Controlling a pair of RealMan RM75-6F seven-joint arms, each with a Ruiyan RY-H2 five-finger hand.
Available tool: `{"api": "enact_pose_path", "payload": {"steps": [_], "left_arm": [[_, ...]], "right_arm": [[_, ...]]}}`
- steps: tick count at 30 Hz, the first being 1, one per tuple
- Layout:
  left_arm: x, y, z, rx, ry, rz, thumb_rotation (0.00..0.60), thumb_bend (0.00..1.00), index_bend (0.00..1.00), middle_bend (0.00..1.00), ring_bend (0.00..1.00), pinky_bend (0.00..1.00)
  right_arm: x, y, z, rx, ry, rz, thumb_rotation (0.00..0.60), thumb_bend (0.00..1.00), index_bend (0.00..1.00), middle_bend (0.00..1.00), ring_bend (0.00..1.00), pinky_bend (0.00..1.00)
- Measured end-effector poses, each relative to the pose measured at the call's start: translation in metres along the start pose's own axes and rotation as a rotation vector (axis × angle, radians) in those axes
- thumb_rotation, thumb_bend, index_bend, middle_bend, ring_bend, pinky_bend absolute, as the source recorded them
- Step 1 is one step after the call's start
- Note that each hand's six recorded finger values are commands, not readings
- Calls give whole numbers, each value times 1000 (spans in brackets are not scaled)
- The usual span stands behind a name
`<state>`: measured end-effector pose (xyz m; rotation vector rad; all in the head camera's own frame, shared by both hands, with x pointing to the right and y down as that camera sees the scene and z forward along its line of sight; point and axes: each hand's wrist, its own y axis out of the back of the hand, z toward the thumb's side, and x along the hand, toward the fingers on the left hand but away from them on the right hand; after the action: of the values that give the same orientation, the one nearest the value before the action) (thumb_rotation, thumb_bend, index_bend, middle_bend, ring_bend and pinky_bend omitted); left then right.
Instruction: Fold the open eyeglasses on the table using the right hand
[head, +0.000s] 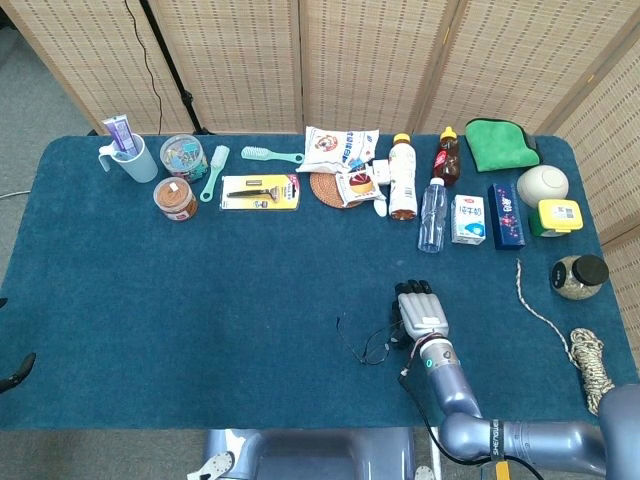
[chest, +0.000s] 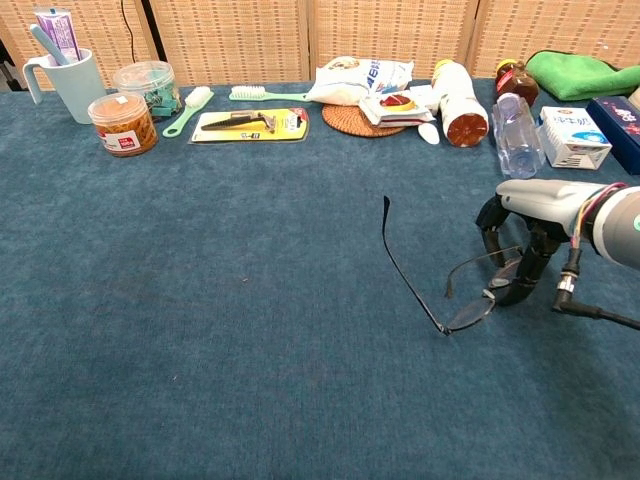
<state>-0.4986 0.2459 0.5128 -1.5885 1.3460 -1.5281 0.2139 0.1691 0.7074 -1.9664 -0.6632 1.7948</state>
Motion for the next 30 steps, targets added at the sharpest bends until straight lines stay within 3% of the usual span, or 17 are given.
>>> {"api": "enact_pose_path", "payload": {"steps": [11, 20, 26, 30], "left_arm": [[1, -3, 1, 0, 0, -4, 539, 256, 154, 45, 20, 0], [2, -4, 1, -5, 0, -3, 539, 255, 154, 45, 20, 0], [2, -3, 1, -7, -2, -2, 539, 256, 154, 45, 20, 0], [1, -2, 1, -7, -3, 3, 539, 256, 150, 45, 20, 0]], "right_arm": [[-10, 9, -7, 86, -40, -17, 600, 81, 667, 215, 75, 0], [-21, 32, -24, 186, -151, -36, 600, 81, 647, 209, 74, 0], [-28, 42, -39, 186, -223, -26, 600, 82, 556, 162, 61, 0], [-30, 44, -43, 160, -240, -17, 600, 82, 384, 76, 7, 0]]}}
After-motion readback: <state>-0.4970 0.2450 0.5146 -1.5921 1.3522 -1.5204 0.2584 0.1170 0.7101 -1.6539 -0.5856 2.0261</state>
